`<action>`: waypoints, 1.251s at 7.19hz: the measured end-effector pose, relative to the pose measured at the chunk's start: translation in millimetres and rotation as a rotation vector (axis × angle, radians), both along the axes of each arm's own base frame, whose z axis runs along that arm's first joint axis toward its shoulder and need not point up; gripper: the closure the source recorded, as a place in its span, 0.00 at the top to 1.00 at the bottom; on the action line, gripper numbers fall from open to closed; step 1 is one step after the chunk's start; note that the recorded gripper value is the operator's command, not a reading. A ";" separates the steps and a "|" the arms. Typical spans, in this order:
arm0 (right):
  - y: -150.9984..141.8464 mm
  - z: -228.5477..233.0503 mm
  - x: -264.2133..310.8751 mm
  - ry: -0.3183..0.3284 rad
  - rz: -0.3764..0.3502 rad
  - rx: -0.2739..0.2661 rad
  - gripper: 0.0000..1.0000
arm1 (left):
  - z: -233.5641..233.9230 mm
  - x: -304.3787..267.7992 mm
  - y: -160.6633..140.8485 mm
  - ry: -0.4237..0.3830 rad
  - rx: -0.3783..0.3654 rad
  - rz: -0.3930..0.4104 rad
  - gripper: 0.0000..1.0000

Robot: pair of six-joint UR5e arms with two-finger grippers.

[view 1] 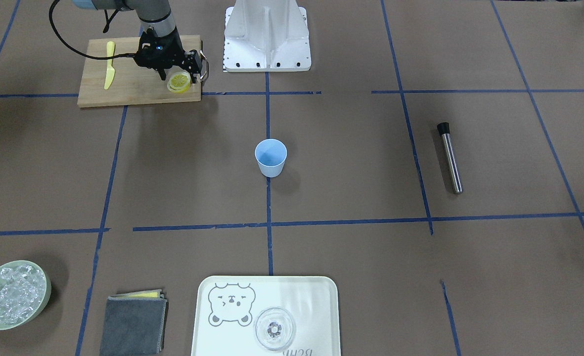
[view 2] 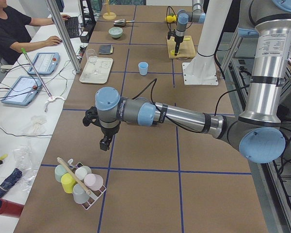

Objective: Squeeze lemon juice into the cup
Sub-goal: 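Grasp a lemon slice with the right gripper and lift it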

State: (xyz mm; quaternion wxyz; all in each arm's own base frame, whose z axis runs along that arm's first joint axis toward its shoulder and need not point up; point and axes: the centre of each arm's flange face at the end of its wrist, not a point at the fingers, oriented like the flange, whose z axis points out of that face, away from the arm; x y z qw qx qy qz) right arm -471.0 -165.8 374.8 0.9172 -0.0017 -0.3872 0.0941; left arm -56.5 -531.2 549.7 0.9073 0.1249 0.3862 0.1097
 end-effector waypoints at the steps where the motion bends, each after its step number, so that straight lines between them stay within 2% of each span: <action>1: -0.6 -0.9 0.5 -0.002 0.001 0.000 0.34 | 0.0 0.0 0.1 0.001 -0.001 0.000 1.00; 3: -2.3 -3.2 2.5 -0.007 0.005 0.000 0.26 | -1.0 0.1 0.4 0.002 0.000 -0.001 1.00; 9: -12.3 -11.8 17.3 -0.023 0.028 0.001 0.27 | -3.3 0.1 3.3 0.002 0.003 -0.001 1.00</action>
